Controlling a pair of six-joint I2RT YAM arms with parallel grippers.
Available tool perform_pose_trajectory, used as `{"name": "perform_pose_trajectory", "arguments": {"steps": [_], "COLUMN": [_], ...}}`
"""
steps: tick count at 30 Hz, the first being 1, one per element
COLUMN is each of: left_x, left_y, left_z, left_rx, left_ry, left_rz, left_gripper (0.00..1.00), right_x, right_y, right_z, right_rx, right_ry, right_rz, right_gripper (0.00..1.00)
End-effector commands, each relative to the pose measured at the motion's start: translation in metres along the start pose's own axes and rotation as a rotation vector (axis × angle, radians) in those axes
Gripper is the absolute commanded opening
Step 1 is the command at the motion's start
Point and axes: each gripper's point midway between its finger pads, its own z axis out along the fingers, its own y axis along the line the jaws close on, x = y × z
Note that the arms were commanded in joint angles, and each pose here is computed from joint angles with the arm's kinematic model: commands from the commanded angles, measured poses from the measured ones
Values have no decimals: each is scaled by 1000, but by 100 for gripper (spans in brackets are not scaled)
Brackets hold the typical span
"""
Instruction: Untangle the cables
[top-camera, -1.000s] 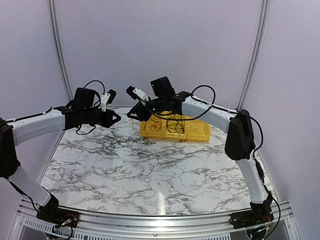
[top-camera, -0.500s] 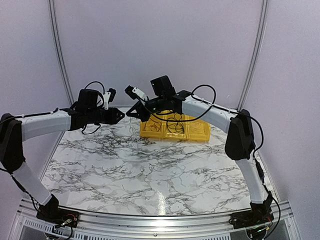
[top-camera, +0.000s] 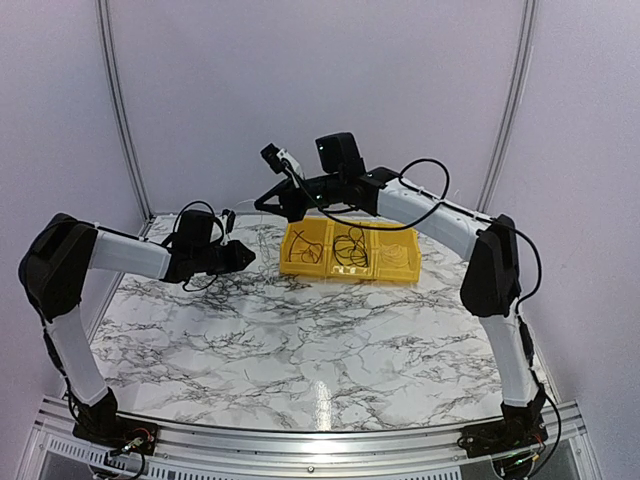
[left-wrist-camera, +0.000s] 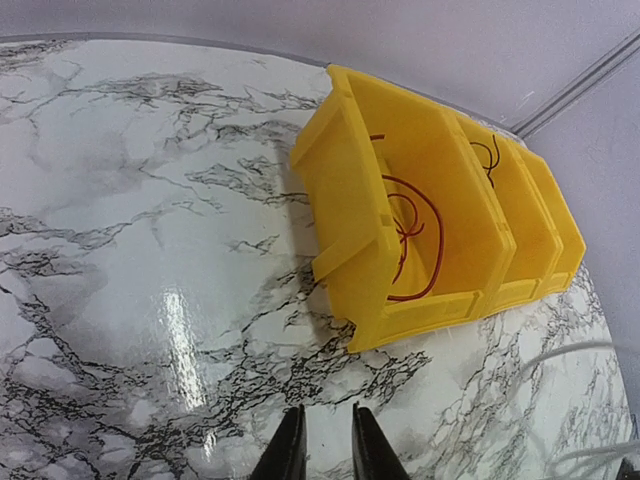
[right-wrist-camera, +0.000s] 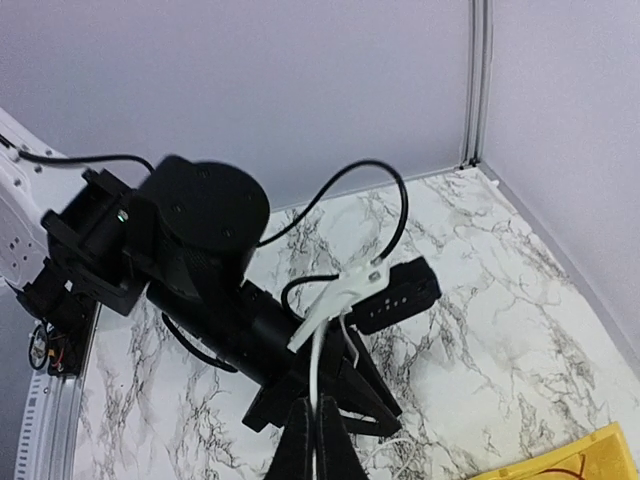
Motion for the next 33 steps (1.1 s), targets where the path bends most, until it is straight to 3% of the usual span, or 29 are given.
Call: {"name": "perform_pose_trajectory", "arguments": {"steps": [1, 9, 18, 28, 33], "left_x": [3, -13, -49, -78, -84], "left_y": [-1, -14, -59, -111, -114], "left_z": [3, -75, -126, -112, -103], "left_rx": [27, 4, 119, 258, 258], "left_ry": [-11, -166, -296, -287, -285], "left_rz": [-33, 68, -45, 1, 16], "left_gripper": [21, 41, 58, 58, 56], "right_x": [-108, -103, -92, -84, -84], "right_y": [33, 18, 0, -1, -6], "right_z": [-60, -61, -49, -27, -21], "right_rx": [-1, 97, 173, 205, 236], "right_ry": [-217, -191, -168, -157, -160], "right_rz": [-144, -165, -155, -148, -147], "right_gripper": [0, 0, 0, 0, 0]}}
